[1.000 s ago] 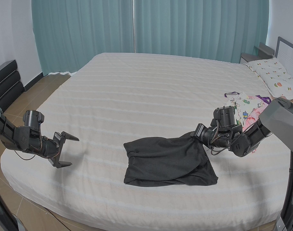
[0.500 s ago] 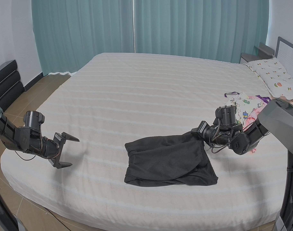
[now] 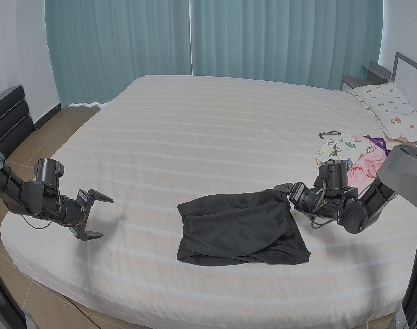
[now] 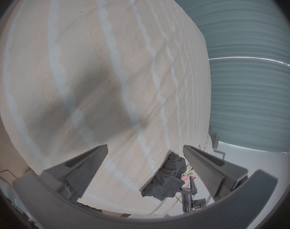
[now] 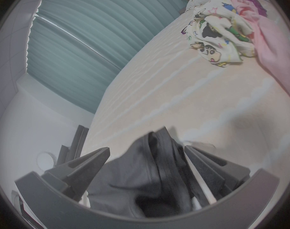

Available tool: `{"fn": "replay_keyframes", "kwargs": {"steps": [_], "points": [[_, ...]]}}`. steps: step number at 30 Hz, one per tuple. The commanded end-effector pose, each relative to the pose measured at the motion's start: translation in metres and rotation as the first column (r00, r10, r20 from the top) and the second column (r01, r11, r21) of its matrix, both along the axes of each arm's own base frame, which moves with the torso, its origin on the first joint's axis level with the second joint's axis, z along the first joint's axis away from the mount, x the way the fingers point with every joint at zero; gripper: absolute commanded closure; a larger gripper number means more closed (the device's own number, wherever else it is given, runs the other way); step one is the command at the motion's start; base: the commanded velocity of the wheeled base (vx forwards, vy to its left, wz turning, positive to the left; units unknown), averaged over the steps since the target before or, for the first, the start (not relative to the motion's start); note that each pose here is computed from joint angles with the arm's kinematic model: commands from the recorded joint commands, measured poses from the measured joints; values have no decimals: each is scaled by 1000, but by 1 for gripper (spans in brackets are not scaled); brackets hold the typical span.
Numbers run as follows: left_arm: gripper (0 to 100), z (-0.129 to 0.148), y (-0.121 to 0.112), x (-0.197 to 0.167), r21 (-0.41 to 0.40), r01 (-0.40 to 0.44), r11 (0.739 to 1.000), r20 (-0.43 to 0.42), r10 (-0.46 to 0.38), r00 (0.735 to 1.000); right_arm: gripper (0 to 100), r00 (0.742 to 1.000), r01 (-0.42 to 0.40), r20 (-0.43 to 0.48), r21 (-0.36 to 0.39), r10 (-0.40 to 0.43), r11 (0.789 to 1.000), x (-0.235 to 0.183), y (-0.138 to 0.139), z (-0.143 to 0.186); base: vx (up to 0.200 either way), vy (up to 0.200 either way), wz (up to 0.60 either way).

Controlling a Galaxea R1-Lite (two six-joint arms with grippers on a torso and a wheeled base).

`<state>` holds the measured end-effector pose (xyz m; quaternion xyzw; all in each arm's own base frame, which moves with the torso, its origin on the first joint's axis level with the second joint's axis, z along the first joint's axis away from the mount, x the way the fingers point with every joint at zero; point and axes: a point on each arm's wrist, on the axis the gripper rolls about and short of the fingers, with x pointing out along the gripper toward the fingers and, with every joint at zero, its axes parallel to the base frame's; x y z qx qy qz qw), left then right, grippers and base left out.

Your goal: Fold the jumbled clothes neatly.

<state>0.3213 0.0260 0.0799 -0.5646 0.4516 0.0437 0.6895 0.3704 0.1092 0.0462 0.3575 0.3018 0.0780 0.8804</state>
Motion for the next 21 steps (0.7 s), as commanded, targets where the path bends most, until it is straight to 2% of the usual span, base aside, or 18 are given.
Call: {"fn": "replay_keyframes", "kwargs": {"steps": [1, 4, 5, 8, 17, 21], "points": [[0, -1, -2, 0, -1, 6, 1000, -4, -6, 1000, 0, 996, -90, 2, -129, 91, 988, -43, -9, 8, 0, 0, 0], [0, -1, -2, 0, -2, 5, 1000, -5, -5, 1000, 0, 990, -132, 12, -186, 137, 974, -57, -10, 2, 0, 0, 0], [0, -1, -2, 0, -2, 5, 1000, -5, -5, 1000, 0, 990, -132, 12, -186, 137, 974, -57, -10, 2, 0, 0, 0], [0, -3, -2, 1, -3, 6, 1000, -9, -6, 1000, 0, 976, -200, 44, -205, 213, 958, -67, 1, -9, 0, 0, 0], [0, -3, -2, 1, -3, 6, 1000, -9, -6, 1000, 0, 967, -233, 54, -211, 249, 949, -65, 15, -15, 0, 0, 0], [0, -3, -2, 1, -3, 6, 1000, -9, -6, 1000, 0, 961, -256, 38, -235, 272, 938, -68, 17, -21, 0, 0, 0]]}}
